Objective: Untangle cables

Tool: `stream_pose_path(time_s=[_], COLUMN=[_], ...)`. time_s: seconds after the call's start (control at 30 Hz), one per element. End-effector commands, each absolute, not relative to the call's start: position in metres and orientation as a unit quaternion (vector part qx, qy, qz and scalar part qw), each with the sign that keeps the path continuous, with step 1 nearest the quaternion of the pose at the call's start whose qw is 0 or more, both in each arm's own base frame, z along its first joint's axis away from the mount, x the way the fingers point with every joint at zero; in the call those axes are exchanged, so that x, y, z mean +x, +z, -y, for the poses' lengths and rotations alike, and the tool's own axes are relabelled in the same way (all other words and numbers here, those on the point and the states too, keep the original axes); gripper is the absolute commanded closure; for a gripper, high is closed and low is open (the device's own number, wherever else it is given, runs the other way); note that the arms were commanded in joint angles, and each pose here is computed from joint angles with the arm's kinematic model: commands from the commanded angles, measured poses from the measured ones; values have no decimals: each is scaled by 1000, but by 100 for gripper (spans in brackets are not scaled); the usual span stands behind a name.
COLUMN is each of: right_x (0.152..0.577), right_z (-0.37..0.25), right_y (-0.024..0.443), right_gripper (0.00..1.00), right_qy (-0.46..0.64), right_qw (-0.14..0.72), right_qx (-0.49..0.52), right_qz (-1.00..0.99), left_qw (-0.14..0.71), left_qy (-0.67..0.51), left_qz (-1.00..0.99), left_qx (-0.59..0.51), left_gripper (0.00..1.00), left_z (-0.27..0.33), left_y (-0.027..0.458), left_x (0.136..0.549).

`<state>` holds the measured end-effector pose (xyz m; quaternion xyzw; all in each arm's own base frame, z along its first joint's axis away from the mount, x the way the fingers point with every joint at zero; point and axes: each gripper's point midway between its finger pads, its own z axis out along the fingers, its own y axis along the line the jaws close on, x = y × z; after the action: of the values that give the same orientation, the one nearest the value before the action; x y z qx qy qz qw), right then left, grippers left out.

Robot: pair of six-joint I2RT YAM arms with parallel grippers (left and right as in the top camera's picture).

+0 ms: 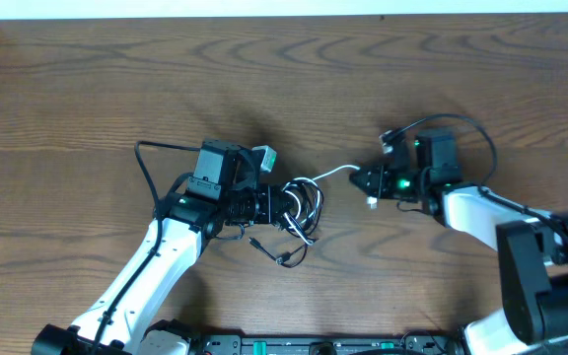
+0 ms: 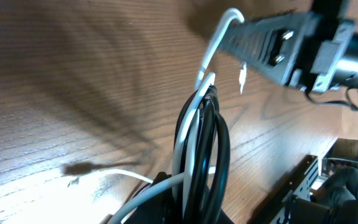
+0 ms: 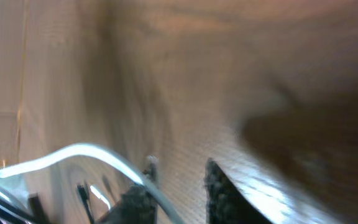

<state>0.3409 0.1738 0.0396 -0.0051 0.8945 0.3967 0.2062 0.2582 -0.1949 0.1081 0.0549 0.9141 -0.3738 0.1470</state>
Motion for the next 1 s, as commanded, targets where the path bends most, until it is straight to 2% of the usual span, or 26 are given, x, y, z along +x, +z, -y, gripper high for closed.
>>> stream_pose_path(time_s=[0.0,0.17,0.43,0.63,0.97], right_x=[357,353,316,287,269], right_z=[-162,-166,-196,-221,-229], right_y=[71,98,102,125,140], right_gripper=[73,68,75,70,73], right_qy=[379,394,454,529,579], right_qw=[269,289,231,206,178], right_qx=[-22,-37,-105,-183,-207], right_qz=[-885,-872,-854,-803,-768], left_qw=[154,163,169,166,169], left_qy=[-393,-421,-479,-491,-485], left_qz=[-903,-887,-852,-844,-848], left_qx=[75,94,129,136,134], left_gripper=[93,93,93,92,93], left_z=[199,207,223,225,224], left_y=[118,128,151,155,153], left_x=[256,257,253,251,253])
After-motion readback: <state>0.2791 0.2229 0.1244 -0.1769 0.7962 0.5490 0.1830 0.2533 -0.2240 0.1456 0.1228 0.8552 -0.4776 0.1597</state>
